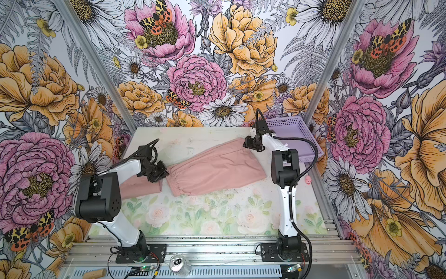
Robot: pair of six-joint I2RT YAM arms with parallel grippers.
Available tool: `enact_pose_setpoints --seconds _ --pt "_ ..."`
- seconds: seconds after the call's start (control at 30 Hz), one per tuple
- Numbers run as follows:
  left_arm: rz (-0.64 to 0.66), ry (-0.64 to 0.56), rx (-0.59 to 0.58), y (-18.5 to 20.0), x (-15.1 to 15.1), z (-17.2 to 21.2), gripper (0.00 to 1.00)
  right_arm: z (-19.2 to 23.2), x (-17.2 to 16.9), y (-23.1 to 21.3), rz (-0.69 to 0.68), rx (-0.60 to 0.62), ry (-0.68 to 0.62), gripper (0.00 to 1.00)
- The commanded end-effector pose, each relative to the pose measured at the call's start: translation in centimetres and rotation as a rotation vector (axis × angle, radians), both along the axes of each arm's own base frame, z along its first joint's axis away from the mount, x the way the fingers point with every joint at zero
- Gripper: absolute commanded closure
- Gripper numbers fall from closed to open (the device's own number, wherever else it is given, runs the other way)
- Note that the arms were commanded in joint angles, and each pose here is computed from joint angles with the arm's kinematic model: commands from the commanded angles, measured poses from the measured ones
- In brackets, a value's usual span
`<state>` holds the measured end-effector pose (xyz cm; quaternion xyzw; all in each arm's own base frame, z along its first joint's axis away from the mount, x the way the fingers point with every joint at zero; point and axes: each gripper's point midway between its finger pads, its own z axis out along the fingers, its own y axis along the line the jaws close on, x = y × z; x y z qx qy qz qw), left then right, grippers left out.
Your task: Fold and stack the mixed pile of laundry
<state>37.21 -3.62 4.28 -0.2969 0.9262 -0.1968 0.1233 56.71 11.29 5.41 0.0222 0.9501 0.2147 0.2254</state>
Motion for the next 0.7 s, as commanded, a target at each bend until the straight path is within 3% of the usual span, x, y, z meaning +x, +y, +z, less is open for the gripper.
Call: enact_pose_setpoints --seconds 0.0,0.3,0.5,0.67 --pt "-0.014 -0.012 -0.009 0.1 0.6 0.1 0.87 -1.2 0.6 0.6 0.017 0.064 -0.007 0.53" --pt "-0.015 -0.005 -0.011 0.1 0.3 -0.1 0.87 -2.3 0.3 0.5 0.023 0.091 0.019 0.6" --pt "-0.013 -0.012 -0.015 0.0 0.4 0.2 0.87 -1.2 0.1 0.4 0.021 0.113 -0.008 0.78" --pt "-0.012 -0.022 -0.018 -0.1 0.4 0.6 0.87 0.8 -0.3 0.1 0.014 0.114 -0.036 1.0"
